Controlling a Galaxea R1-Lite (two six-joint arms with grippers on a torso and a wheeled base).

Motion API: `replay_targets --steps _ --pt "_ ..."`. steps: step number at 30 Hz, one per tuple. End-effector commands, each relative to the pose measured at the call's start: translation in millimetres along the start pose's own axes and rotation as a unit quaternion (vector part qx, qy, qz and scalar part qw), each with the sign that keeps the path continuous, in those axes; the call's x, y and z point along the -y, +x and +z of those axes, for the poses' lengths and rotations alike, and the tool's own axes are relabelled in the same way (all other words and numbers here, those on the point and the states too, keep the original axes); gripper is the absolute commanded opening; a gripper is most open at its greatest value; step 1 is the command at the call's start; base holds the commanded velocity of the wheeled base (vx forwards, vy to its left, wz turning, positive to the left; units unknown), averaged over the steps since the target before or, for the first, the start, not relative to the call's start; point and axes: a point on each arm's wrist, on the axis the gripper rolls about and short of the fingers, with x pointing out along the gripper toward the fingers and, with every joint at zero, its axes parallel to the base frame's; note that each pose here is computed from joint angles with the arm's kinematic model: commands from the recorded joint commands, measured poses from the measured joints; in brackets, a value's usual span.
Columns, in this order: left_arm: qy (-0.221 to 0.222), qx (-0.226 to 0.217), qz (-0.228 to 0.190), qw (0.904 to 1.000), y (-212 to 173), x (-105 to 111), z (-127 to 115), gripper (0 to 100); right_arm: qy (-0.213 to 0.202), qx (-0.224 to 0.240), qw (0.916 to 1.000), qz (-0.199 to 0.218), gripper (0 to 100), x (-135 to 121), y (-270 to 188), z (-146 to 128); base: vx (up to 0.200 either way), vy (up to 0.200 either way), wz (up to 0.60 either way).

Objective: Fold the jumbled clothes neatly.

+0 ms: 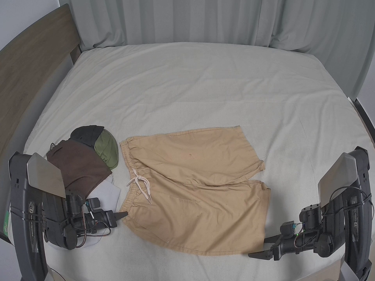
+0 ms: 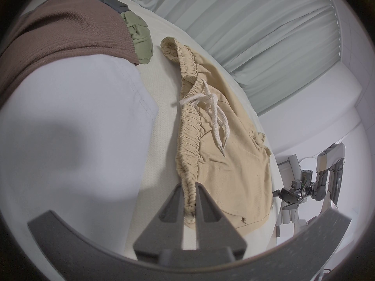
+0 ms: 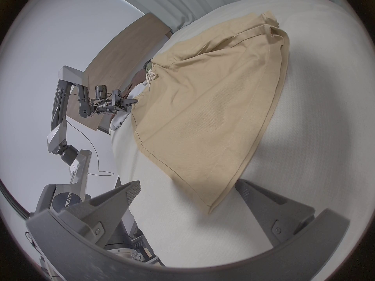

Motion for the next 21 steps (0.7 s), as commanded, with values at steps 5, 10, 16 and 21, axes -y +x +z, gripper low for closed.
replay_targets --steps 5,10,16,21 --pt "-0.001 0.0 0.0 1.0 0.3 -0.2 -0.3 0 -0.002 0.002 1.0 0.0 0 1.0 2.0 0.7 0.0 0.0 0.0" --pt "-0.001 0.0 0.0 1.0 0.1 0.0 -0.1 0 -0.001 0.003 1.0 -0.002 0 2.8 2.5 0.6 0.0 0.0 0.0" --pt "-0.005 -0.009 0.0 0.9999 -3.9 2.4 -3.9 0 0.003 0.004 0.9999 -0.01 0 2.4 -3.0 0.5 0.0 0.0 0.0" --pt "0.009 -0.012 -0.009 0.9998 -11.5 6.6 -3.5 0 0.004 0.015 0.9997 -0.017 0 -0.1 -13.4 4.1 0.0 0.0 0.0"
